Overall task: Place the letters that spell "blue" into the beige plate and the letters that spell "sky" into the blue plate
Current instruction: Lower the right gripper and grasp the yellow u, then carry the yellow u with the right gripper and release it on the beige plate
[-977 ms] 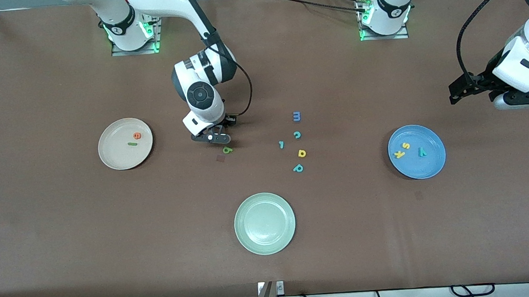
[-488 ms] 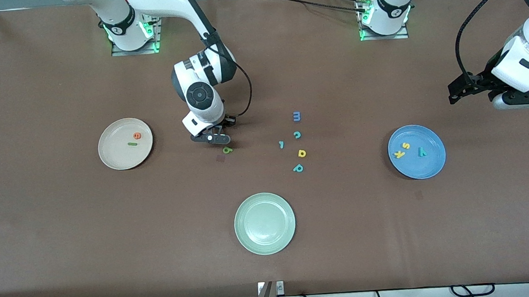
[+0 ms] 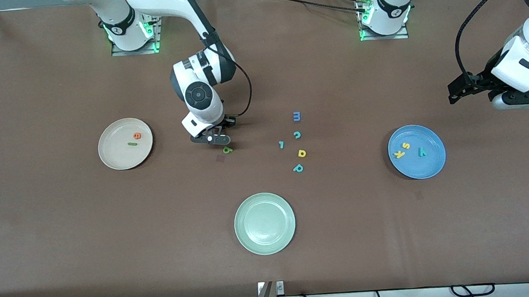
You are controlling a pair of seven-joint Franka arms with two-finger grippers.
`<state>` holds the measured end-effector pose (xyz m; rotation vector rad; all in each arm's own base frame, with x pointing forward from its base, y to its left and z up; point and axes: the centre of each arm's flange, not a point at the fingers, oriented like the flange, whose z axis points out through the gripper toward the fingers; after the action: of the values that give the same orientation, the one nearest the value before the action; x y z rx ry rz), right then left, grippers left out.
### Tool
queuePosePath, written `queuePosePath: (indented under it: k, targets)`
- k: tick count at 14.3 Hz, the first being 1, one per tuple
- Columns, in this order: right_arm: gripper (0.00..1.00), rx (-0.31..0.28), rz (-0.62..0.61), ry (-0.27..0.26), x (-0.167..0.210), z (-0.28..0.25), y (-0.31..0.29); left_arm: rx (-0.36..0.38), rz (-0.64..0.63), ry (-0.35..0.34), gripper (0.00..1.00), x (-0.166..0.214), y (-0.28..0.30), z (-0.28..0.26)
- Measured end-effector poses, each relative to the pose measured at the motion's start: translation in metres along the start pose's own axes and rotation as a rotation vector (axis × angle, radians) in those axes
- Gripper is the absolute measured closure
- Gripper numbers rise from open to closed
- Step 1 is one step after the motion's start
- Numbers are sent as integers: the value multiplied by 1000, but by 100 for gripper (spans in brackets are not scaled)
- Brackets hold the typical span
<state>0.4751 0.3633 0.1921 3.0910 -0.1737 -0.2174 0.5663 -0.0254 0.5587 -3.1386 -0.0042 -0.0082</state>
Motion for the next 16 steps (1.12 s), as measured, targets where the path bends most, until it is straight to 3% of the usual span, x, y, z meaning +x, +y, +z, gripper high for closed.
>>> queuePosePath:
  k: [4, 8, 13, 16]
  targets:
    - [72, -36, -18, -21, 44, -26, 65, 0, 0, 0, 0, 0, 0, 0]
    - [72, -78, -114, -104, 86, -46, 178, 0, 0, 0, 0, 0, 0, 0]
    - [72, -37, -244, -207, 97, -23, 320, 0, -2, 2, 0, 0, -1, -1]
    - [72, -6, -271, -228, 96, -13, 366, 0, -1, 5, 0, 0, -1, -2]
